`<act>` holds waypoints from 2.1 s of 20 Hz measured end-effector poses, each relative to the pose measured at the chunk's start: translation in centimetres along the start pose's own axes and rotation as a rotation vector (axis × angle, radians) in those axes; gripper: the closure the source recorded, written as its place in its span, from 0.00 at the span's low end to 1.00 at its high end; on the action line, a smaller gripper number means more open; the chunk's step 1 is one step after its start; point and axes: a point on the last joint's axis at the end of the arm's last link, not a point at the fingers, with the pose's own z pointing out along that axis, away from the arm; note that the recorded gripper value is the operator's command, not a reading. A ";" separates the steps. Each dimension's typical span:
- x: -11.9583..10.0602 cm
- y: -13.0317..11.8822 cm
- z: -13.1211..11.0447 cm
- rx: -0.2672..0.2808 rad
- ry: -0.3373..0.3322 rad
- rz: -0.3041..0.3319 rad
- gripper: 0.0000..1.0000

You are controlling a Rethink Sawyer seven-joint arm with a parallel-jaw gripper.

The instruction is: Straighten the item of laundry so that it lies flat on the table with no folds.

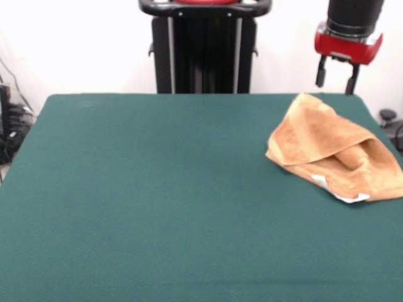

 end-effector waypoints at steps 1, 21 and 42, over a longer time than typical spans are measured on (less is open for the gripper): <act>-0.1 0.0 0.0 0.000 0.000 0.001 0.00; -10.6 -3.1 -1.4 0.021 -0.089 0.012 0.00; -10.7 -5.5 11.7 0.137 -0.270 -0.085 0.00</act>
